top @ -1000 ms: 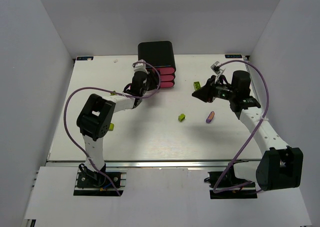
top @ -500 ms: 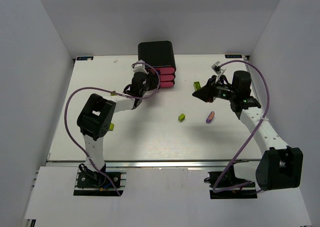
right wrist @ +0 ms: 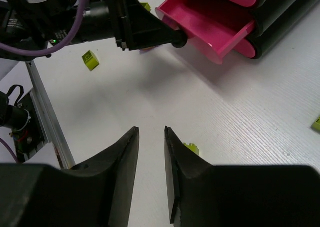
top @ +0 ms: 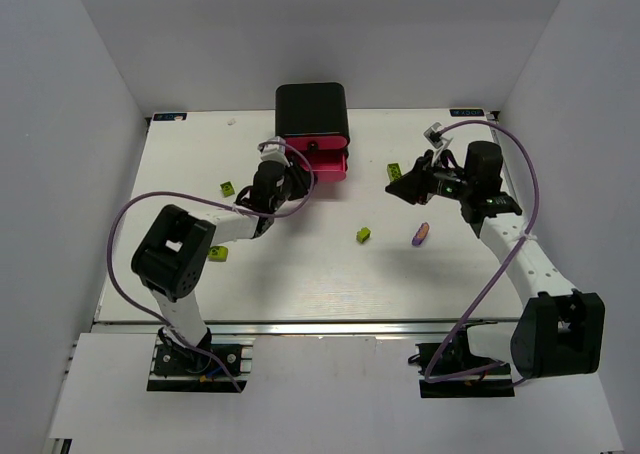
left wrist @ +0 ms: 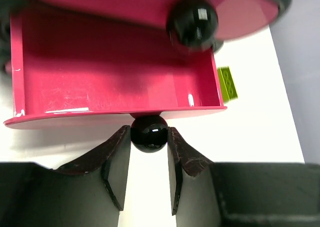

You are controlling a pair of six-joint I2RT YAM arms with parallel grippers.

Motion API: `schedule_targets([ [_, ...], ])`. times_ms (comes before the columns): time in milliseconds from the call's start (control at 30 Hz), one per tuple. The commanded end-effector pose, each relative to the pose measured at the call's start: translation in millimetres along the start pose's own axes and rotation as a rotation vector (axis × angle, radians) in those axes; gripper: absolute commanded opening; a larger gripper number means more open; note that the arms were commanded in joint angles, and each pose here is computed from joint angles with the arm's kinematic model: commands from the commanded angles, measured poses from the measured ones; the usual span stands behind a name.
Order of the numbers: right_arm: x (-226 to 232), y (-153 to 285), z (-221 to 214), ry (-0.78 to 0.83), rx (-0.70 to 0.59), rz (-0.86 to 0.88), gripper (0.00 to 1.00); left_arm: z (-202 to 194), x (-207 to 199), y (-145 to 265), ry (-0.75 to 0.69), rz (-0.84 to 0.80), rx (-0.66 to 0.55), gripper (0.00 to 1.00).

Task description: Sort the legos into containers by color

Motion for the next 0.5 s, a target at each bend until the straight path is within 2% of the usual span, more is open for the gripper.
schedule_targets([
  [0,-6,-3,-2,0.016,-0.004,0.005,0.33,17,-19,24,-0.005,-0.064,-0.035,0.23],
  [67,-10,-5,-4,0.017,0.006,0.002,0.38,12,-15,30,-0.004,-0.057,-0.023,0.29],
  [100,-11,-7,-6,0.031,0.015,0.006,0.45,11,-15,30,-0.003,-0.052,-0.019,0.43],
  [167,-12,-9,-12,0.042,0.043,0.046,0.53,9,-14,30,-0.007,-0.046,-0.001,0.56],
  [200,-13,-9,-13,0.094,0.053,0.061,0.61,11,-15,30,-0.007,-0.046,-0.001,0.66],
  [300,-13,-11,-24,0.144,0.108,0.114,0.70,20,-21,33,-0.015,-0.056,0.018,0.73],
  [333,-17,-12,-25,0.242,0.118,0.131,0.74,22,-23,34,-0.015,-0.053,0.025,0.75],
  [400,-18,-16,-34,0.298,0.189,0.143,0.82,22,-27,42,-0.012,-0.072,0.070,0.76],
  [433,-28,-18,-38,0.398,0.223,0.126,0.84,31,-31,51,-0.014,-0.076,0.060,0.77],
  [467,-23,-22,-44,0.419,0.280,0.132,0.85,29,-29,58,-0.016,-0.059,0.090,0.78],
])
Point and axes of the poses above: each gripper's point midway between its finger pads, its own y axis back along the fingers, its own x axis along the line the jaws close on, z = x × y, the point moved 7 cm from there along y, back along the fingers, and after that the axes turned 10 degrees about -y, right-handed, at the moved point
